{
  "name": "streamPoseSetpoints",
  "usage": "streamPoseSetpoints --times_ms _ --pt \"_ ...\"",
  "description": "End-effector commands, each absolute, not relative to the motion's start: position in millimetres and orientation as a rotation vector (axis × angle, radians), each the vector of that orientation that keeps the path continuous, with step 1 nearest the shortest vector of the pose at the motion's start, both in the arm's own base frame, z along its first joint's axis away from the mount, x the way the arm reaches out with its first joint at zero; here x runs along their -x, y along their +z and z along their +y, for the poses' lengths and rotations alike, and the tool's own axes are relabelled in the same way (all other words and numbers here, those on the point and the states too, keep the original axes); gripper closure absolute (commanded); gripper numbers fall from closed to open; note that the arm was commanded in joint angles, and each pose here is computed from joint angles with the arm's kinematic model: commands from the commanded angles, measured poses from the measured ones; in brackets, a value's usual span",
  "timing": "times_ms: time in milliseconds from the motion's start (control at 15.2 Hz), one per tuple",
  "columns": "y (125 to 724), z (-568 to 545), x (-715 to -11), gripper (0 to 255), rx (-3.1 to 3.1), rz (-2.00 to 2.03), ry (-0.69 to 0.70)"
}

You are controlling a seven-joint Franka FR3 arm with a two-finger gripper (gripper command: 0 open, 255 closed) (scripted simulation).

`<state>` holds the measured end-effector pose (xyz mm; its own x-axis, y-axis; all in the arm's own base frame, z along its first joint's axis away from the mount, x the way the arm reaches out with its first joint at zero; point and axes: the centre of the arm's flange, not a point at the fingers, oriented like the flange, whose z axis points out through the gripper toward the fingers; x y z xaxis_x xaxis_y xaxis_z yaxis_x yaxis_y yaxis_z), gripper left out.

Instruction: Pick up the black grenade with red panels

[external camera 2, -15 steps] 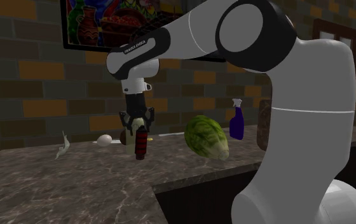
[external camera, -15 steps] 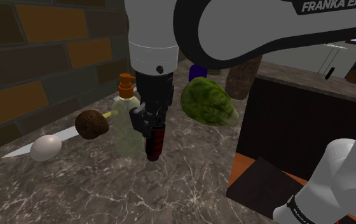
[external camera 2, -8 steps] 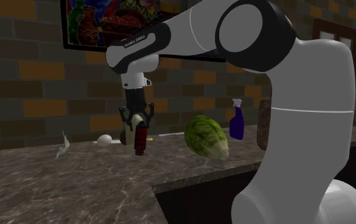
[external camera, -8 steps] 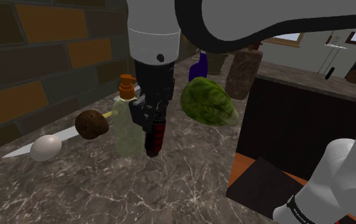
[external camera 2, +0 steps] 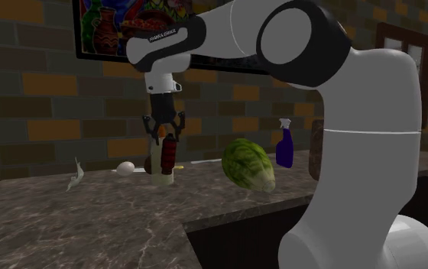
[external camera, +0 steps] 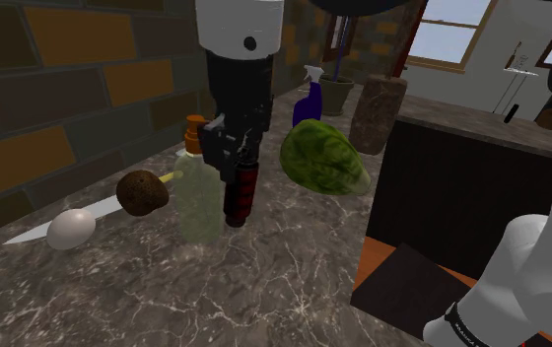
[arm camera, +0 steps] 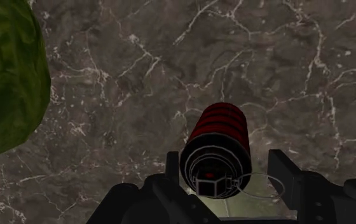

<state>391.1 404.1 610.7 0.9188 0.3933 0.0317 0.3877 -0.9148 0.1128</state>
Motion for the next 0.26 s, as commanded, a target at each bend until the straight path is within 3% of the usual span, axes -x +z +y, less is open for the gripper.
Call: streamPoseSetpoints --times_ms 0,198 --pt "621.4 404.1 -390.4 255 -2.975 0.607 0.081" --pt "627.5 404.1 -390.4 255 -2.975 0.607 0.081"
